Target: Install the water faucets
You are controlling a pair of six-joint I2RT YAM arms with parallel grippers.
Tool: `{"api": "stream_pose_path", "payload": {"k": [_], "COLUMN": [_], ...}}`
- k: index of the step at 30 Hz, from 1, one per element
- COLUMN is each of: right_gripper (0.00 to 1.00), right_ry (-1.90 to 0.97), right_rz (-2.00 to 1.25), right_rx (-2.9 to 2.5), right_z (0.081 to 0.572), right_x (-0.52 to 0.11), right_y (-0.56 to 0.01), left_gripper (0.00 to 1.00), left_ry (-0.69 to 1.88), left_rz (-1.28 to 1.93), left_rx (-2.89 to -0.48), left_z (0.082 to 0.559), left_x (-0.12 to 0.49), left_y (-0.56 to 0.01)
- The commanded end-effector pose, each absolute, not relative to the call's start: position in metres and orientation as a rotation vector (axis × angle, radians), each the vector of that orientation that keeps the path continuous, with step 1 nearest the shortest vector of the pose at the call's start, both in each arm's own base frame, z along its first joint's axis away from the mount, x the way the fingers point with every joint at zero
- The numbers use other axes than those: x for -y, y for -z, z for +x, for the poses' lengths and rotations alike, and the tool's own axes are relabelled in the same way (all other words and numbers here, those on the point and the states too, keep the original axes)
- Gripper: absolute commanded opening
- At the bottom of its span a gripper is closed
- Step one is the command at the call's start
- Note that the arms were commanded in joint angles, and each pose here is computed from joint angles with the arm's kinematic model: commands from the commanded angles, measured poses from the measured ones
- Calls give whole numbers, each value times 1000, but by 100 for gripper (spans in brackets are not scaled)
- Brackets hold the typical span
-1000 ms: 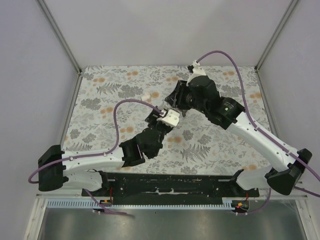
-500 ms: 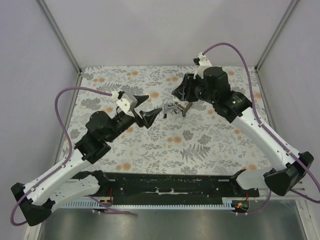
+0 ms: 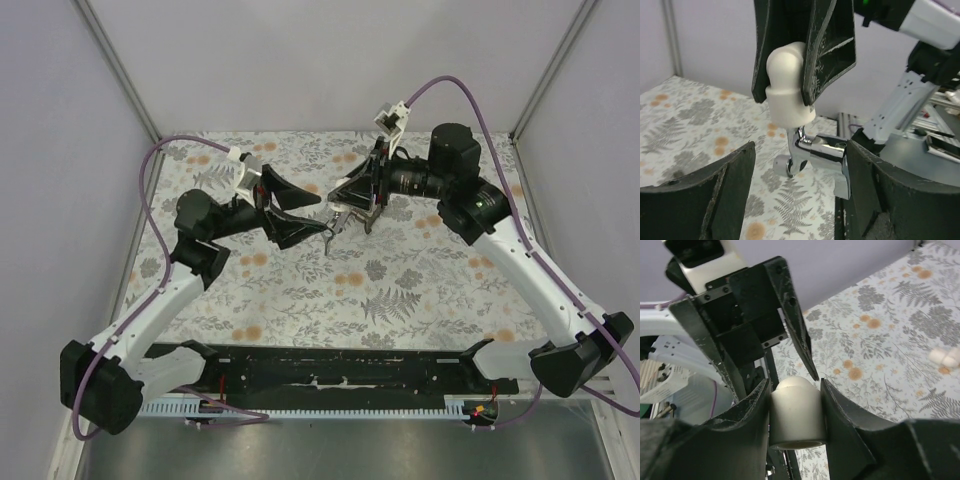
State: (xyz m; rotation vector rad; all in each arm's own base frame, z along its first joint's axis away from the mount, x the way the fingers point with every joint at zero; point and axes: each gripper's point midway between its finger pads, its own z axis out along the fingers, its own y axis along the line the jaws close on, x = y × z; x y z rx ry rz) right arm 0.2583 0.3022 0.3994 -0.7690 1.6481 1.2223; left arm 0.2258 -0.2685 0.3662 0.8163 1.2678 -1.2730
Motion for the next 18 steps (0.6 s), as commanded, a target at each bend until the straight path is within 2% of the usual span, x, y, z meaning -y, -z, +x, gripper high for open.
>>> {"api": "stream_pose_path", "payload": {"k": [1,18], "right_gripper": [0,0], "right_ry": [-1310,-1430], "right_rz": [-953,-1036], "right_rx": [-1399,-1292], "right_z": [225,221], "right_x": [-306,-320], "right_y": [-445,-455], "left_gripper": [79,79], "left_ry": [1468,1763], "left_rz": [959,973], "left_rx": [-1102,-1097], "left_z": [188,176], "left_x": [272,292], "left_y": [-397,-384]}}
